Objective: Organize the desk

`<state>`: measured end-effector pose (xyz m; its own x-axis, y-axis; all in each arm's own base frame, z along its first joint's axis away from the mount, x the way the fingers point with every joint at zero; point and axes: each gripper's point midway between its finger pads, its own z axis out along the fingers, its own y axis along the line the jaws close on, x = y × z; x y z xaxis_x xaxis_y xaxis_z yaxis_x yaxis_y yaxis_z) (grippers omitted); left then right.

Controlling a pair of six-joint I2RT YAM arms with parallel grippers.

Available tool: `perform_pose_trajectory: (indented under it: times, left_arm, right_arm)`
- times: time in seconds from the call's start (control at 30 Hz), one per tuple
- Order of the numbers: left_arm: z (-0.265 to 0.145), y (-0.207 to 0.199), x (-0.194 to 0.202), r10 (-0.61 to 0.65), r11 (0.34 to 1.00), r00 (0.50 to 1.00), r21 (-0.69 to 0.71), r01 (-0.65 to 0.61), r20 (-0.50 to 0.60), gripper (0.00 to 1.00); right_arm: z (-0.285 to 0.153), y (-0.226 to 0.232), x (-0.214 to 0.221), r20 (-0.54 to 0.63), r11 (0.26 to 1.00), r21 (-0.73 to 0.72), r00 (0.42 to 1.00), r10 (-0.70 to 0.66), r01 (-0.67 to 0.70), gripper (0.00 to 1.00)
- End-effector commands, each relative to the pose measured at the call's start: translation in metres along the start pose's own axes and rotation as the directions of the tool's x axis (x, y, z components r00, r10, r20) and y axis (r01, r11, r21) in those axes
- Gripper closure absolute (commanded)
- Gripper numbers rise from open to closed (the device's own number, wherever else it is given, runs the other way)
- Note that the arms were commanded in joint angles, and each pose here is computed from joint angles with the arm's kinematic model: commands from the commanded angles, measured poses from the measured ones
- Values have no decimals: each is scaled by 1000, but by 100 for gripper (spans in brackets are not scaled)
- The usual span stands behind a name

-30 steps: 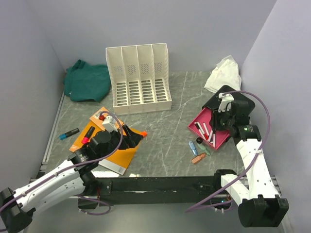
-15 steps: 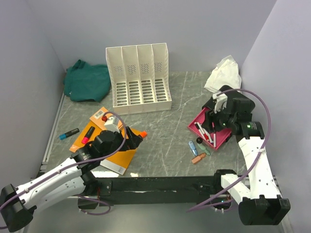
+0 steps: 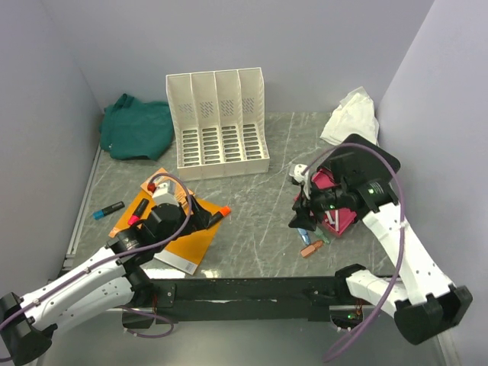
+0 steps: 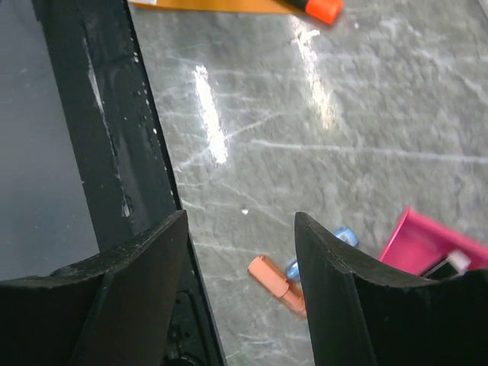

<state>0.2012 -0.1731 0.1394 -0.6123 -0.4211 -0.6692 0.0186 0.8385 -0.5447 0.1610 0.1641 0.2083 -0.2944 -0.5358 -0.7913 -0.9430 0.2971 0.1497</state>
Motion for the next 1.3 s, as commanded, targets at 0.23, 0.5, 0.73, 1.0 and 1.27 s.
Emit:
perform_pose_trajectory:
  times: [0.23, 0.5, 0.73, 1.0, 1.27]
  left_arm:
    - [1, 21, -59, 66, 974, 995, -224, -46, 80, 1]
    - [36, -13, -90, 98, 980, 995, -174, -98, -5, 1]
    - [45, -46, -82, 52, 998, 997, -27, -54, -61, 1]
    - [25, -52, -72, 54, 996, 996, 77, -49, -64, 1]
    - [1, -19, -40, 16, 997, 998, 82, -10, -63, 1]
  right_arm:
    - [15, -8, -55, 71, 998, -9, 996, -59, 60, 35]
    - [8, -17, -52, 51, 994, 69, 994, -94, 90, 34]
    - [6, -13, -49, 44, 991, 44, 991, -129, 127, 33]
    - [-10, -12, -29, 94, 996, -59, 993, -67, 73, 37]
    - [-21, -42, -12, 99, 993, 81, 992, 83, -91, 55]
